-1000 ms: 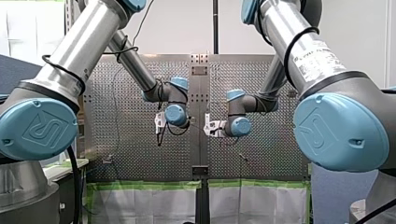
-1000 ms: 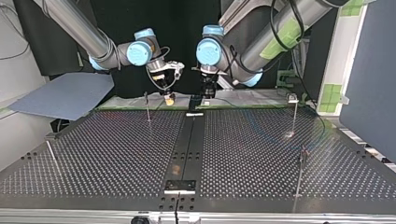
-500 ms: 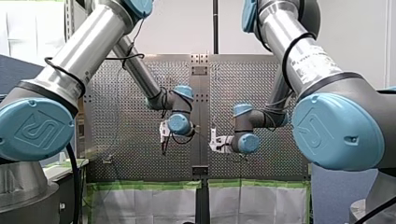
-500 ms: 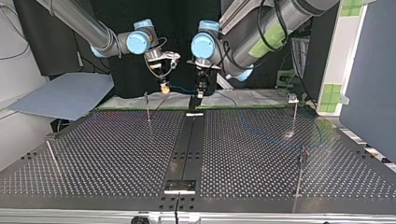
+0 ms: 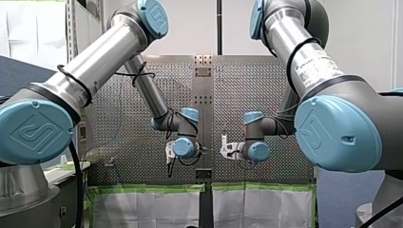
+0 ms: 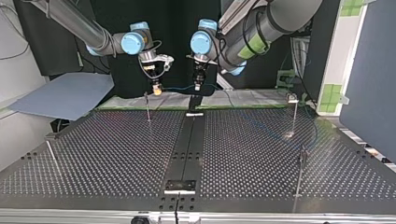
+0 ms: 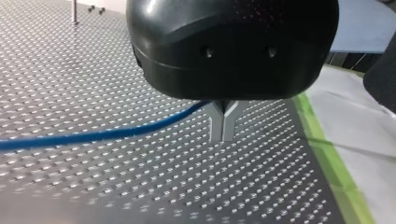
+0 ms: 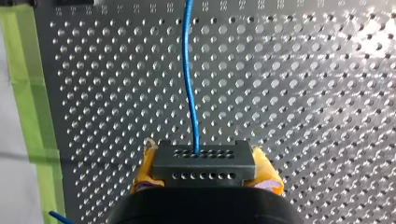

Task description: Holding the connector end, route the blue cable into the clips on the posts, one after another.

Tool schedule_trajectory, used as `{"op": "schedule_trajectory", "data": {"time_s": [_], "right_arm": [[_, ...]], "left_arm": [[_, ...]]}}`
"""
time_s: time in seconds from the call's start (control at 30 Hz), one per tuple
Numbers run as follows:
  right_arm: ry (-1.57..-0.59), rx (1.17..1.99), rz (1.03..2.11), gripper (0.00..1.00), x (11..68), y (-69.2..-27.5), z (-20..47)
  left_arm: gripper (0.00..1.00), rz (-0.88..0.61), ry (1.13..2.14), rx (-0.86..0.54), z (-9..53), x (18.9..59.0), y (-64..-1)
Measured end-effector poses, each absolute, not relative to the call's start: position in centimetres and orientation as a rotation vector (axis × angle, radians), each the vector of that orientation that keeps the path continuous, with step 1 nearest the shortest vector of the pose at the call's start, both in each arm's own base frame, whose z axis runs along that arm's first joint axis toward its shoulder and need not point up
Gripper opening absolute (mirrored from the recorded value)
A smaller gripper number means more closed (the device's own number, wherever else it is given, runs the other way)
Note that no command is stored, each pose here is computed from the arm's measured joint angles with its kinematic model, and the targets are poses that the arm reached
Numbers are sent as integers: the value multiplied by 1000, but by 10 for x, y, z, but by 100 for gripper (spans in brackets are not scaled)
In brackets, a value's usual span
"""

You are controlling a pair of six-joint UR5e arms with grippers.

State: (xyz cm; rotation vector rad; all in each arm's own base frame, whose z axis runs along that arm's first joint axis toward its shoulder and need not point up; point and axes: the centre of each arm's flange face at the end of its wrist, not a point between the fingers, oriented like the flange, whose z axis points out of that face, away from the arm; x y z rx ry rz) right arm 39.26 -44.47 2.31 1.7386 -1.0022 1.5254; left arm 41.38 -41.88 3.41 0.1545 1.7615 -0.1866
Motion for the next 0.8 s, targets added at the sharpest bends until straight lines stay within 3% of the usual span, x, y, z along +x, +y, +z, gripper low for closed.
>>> {"op": "schedule_trajectory", "data": {"time_s": [0.57, 0.8], "right_arm": [[-1084, 1654, 1496, 0, 321, -451, -6], [-1110, 1673, 1455, 0, 310, -447, -36]], "left_arm": [[0, -246, 1742, 142, -18, 401, -431], [0, -267, 1767, 166, -38, 395, -448]]}}
